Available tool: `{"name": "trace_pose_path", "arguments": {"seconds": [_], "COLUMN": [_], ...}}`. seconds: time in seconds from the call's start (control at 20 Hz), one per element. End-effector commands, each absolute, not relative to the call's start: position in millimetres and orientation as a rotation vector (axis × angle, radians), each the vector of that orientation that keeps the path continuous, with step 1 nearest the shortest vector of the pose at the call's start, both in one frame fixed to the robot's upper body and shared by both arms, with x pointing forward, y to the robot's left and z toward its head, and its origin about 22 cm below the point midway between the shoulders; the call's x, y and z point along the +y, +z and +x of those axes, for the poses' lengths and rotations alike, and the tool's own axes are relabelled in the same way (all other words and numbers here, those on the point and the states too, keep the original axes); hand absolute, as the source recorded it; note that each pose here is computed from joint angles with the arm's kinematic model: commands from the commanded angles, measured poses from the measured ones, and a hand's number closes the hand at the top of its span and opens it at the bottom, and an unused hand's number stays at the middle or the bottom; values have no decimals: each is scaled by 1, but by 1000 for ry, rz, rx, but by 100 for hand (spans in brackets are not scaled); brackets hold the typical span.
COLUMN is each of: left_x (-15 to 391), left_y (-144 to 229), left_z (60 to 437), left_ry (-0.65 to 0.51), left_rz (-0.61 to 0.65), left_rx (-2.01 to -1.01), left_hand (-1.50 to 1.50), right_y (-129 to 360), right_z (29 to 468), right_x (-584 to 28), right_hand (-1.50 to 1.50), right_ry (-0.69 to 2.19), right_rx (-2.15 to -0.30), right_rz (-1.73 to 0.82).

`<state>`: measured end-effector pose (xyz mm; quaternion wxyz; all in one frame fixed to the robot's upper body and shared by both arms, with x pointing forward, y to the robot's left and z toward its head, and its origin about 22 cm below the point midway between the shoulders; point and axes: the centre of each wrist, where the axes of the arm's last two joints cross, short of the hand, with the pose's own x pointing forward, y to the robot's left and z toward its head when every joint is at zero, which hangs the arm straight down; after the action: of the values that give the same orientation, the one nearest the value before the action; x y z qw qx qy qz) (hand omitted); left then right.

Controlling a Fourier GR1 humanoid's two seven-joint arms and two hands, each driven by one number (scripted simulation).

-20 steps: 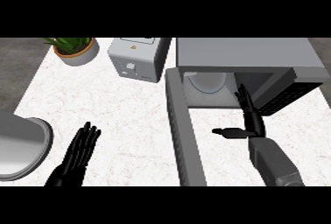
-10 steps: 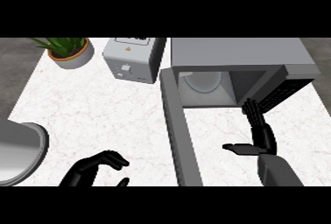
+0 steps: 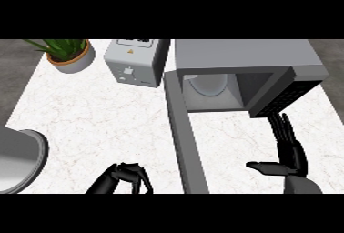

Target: Pick up the milk, place it into the microwave and close the microwave

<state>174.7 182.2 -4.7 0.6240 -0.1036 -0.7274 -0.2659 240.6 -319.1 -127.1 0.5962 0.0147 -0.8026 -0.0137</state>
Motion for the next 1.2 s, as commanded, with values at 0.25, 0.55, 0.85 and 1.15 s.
{"name": "trace_pose_path", "arguments": {"seconds": [0.25,0.55,0.85,1.15], "left_x": [113,57,29,15], "left_y": [-39,-41,-52,-39], "left_z": [186,197,211,239], "left_ry": [-770,-828,-822,-831], "left_rz": [-348,-365,-345,-296], "left_rx": [-1621,-1610,-1601,-1661], "left_hand": [150,150,150,150], "right_y": [-70,-38,-11,8], "right_z": [202,172,165,168], "right_x": [-359,-347,-363,-346], "right_hand": [-150,-150,-150,-150], "right_ry": [-33,-41,44,75], "right_rx": [-1938,-1968,-2001,-1997], "right_rz": [119,166,256,299]}}
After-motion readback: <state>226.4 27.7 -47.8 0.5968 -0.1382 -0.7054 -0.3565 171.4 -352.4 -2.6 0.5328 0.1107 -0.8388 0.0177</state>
